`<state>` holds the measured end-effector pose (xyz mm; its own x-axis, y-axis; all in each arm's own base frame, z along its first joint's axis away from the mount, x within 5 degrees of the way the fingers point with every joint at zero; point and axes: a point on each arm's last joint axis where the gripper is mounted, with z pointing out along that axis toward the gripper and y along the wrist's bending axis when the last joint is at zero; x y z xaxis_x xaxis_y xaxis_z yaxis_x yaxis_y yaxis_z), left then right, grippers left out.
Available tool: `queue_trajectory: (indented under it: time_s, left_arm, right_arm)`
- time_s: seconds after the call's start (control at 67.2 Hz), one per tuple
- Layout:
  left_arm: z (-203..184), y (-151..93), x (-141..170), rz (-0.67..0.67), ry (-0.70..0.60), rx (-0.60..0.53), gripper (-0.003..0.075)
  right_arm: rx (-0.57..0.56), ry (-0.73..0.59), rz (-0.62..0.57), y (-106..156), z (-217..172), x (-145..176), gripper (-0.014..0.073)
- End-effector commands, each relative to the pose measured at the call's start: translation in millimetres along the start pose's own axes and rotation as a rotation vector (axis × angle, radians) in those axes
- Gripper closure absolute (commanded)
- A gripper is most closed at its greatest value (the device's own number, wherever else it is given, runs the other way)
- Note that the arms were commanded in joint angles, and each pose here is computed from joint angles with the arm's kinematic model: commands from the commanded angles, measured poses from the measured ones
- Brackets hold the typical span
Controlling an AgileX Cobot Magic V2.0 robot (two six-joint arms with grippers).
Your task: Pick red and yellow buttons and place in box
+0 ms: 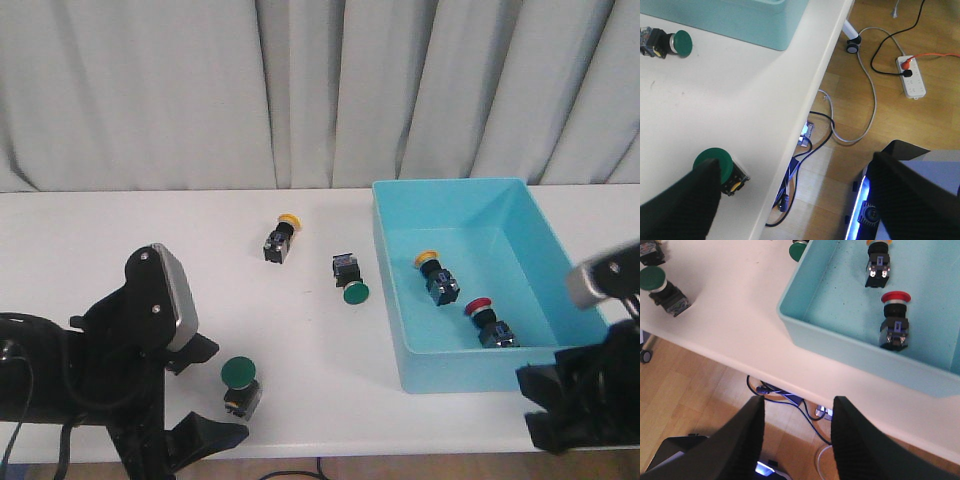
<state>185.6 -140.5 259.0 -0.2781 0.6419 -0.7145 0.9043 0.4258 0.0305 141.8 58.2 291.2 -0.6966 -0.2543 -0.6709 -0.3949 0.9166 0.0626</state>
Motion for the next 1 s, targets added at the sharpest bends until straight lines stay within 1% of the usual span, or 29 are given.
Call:
queue_trajectory:
  time_s: [0.0, 0.06, 0.164, 0.268, 0.372, 0.625, 0.744, 0.848, 0.982]
  left_arm:
    - [-7.1, 1.2, -11.8, -0.044, -0.067, -0.023, 0.0133]
    - [-7.1, 1.2, -11.8, -0.044, -0.067, -0.023, 0.0133]
    - [-7.1, 1.2, -11.8, -0.044, -0.067, -0.023, 0.0139]
    - [-7.1, 1.0, -12.4, -0.055, -0.074, -0.019, 0.0183]
    - [-7.1, 0.9, -12.5, -0.058, -0.075, -0.019, 0.0266]
    - [-7.1, 0.0, -12.1, -0.058, -0.071, -0.008, 0.0540]
    - [-7.1, -0.5, -12.0, -0.064, -0.069, -0.003, 0.0654]
    - [-7.1, -0.8, -12.5, -0.074, -0.074, 0.001, 0.0729]
    - [-7.2, -1.3, -13.7, -0.095, -0.088, 0.008, 0.0729]
  right_arm:
    - [0.005, -0.114, -0.001, 1.2, -14.9, 6.5, 0.0286]
    - [0.005, -0.142, -0.006, 1.9, -21.0, 14.5, 0.0286]
    - [0.005, -0.175, -0.009, 2.7, -28.6, 18.2, 0.0286]
    - [0.005, -0.184, -0.010, 2.8, -30.2, 18.5, 0.0291]
    - [0.006, -0.184, -0.010, 2.8, -30.0, 18.4, 0.0330]
    - [0.004, -0.186, -0.008, 2.9, -30.1, 18.2, 0.0484]
    - [0.004, -0.186, -0.008, 2.9, -30.1, 18.2, 0.0553]
    - [0.004, -0.186, -0.008, 2.9, -30.1, 18.2, 0.0604]
    - [0.004, -0.186, -0.008, 2.9, -30.1, 18.2, 0.0603]
